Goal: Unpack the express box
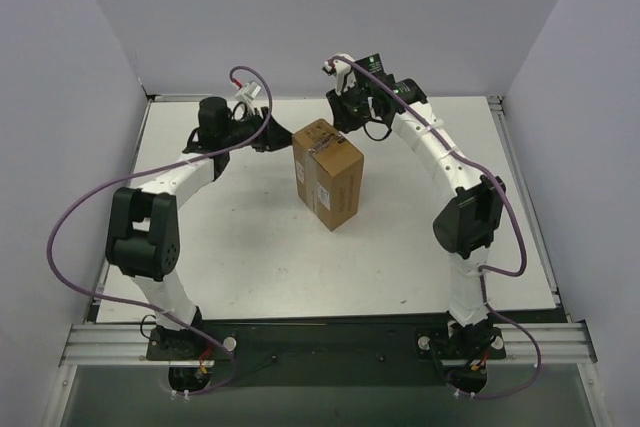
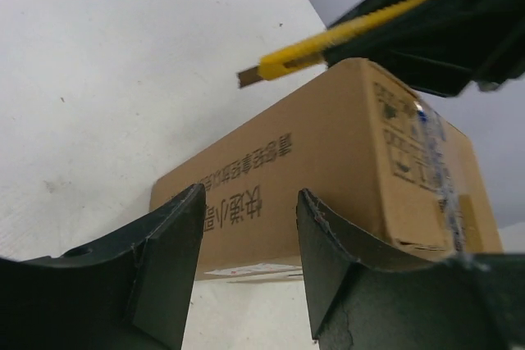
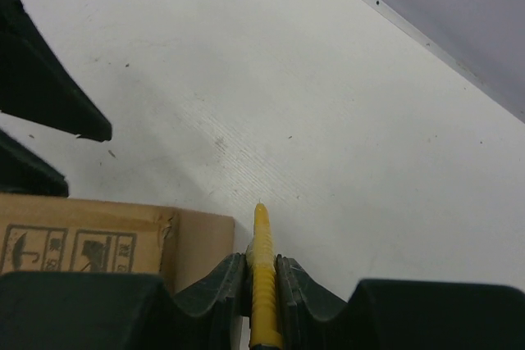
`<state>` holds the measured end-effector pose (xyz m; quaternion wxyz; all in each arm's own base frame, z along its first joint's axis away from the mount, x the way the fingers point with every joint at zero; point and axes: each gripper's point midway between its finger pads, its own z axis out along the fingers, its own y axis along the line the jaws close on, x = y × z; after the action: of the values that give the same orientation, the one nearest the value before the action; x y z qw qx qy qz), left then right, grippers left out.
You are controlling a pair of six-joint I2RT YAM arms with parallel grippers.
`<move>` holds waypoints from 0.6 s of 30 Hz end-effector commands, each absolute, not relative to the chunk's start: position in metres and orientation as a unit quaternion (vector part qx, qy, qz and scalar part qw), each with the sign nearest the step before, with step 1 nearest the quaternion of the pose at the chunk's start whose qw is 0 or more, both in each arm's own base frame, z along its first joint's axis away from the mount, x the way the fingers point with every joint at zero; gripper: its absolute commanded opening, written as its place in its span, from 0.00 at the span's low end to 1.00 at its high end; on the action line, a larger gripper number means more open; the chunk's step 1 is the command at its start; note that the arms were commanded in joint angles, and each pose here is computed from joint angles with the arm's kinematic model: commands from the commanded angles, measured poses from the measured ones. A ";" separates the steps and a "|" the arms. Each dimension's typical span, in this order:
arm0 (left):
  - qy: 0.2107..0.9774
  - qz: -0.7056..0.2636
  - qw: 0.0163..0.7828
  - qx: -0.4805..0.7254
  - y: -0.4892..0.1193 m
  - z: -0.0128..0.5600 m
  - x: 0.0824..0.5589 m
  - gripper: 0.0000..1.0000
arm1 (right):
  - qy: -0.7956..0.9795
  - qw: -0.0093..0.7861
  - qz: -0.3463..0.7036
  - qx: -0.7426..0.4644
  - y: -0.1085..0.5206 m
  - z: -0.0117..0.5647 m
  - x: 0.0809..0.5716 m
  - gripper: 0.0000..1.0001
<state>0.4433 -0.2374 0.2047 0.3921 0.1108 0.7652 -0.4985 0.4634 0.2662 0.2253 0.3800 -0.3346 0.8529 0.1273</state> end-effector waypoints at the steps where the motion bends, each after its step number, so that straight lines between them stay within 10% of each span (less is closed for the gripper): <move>1: 0.730 -0.512 0.426 0.153 -0.238 0.250 0.406 0.58 | 0.839 0.383 0.151 -0.356 0.284 0.227 0.466 0.00; 9: 0.782 -0.453 0.393 0.171 -0.204 0.224 0.359 0.58 | 0.832 0.371 0.186 -0.367 0.300 0.218 0.465 0.00; 18: 0.681 -0.526 0.450 0.238 -0.191 0.306 0.389 0.60 | 0.786 0.485 0.243 -0.296 0.227 0.342 0.489 0.00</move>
<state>0.3822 -0.1793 0.2419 0.4127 0.1473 0.7662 -0.4701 0.4863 0.2733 0.2349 0.3877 -0.3297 0.8374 0.1993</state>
